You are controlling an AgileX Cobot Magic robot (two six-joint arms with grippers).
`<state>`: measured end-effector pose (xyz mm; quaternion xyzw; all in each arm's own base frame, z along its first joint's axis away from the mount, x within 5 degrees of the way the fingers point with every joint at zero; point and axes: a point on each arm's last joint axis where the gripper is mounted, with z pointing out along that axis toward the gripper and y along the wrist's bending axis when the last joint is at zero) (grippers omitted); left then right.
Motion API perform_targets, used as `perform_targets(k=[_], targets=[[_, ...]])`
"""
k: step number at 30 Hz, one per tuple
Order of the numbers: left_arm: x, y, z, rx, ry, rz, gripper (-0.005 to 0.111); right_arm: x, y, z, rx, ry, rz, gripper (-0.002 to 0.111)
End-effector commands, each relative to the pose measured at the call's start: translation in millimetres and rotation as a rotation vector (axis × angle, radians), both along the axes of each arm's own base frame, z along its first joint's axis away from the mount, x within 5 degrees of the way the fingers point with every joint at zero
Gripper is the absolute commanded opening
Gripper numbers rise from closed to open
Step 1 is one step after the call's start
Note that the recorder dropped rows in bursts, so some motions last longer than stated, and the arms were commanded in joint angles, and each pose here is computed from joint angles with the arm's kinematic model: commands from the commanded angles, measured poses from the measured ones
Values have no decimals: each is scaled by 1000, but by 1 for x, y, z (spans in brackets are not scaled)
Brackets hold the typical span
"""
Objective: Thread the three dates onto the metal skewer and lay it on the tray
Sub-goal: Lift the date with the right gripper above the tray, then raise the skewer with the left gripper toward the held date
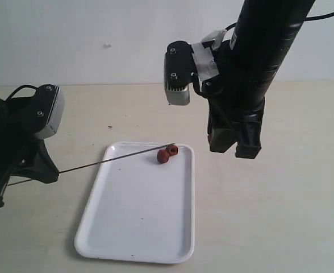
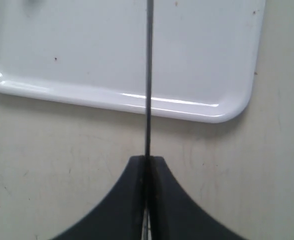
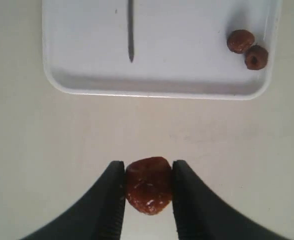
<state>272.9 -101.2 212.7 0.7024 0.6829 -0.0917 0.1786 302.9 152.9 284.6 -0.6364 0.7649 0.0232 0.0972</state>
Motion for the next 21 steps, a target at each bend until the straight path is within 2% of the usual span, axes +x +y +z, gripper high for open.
perform_targets(k=[1,10,16,21], targets=[[1,-2,4,4,-39,-9,0,-2,-1,4,21,9,-87,31],[5,-12,12,-3,-88,-51,0,0,-1,4,20,-7,-83,31],[13,-21,8,71,-94,-83,0,-1,-1,4,18,-3,-83,31],[18,-31,13,72,-145,-112,0,0,-1,4,14,-5,-82,31]])
